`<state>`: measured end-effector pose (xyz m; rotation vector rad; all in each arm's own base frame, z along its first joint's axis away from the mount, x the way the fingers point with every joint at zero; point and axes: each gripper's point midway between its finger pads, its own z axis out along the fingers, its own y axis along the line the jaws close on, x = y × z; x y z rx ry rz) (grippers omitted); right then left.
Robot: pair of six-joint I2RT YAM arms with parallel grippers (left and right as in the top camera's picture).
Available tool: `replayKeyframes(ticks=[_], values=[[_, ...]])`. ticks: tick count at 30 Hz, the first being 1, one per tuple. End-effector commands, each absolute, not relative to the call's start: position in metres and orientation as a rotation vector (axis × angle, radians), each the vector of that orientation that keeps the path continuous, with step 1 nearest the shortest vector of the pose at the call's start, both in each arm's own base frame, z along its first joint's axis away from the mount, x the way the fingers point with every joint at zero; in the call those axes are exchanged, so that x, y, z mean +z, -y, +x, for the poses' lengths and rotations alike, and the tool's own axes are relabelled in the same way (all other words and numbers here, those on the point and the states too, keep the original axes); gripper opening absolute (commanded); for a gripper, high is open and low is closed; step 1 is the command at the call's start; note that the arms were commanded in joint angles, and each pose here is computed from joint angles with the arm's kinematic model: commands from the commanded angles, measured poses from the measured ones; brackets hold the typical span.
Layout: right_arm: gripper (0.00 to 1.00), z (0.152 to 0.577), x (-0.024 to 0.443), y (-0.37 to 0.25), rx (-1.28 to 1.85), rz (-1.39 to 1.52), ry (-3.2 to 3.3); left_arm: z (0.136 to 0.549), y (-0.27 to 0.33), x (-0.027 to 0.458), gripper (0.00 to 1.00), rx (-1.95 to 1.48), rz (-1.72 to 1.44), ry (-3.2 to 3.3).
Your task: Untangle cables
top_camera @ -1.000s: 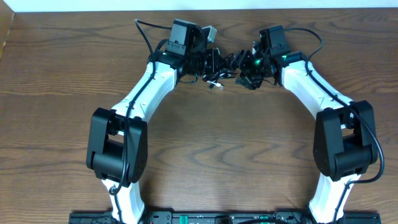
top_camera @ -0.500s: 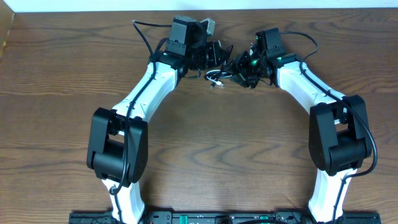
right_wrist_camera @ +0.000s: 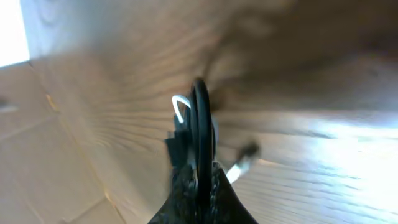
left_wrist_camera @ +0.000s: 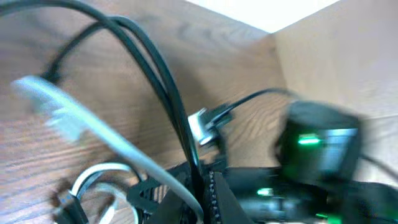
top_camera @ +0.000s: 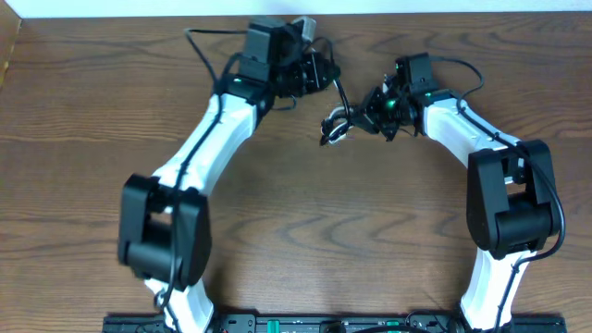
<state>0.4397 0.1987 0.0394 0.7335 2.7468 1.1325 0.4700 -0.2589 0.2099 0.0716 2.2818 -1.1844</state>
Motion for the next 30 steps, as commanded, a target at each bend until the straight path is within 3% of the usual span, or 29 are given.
replayKeyframes(ticks=[1, 6, 10, 19, 30], values=[[0.01, 0.418, 0.009, -0.177, 0.985, 0.623, -2.843, 0.474, 0.227, 0.301, 0.08, -1.135, 0.108, -2.052], [0.01, 0.416, 0.005, -0.162, 0.948, 0.591, -2.861, 0.461, 0.218, 0.33, 0.08, -1.072, 0.203, -1.98], [0.01, 0.417, 0.005, -0.16, 0.951, 0.601, -2.859, 0.445, 0.224, 0.324, 0.08, -1.071, 0.299, -2.011], [0.01, 0.409, 0.002, -0.151, 0.928, 0.565, -2.894, 0.418, 0.21, 0.262, 0.08, -0.929, 0.396, -2.26], [0.01, 0.4, -0.003, -0.106, 0.887, 0.602, -2.937, 0.388, 0.138, 0.19, 0.08, -0.432, 0.141, -2.67]])
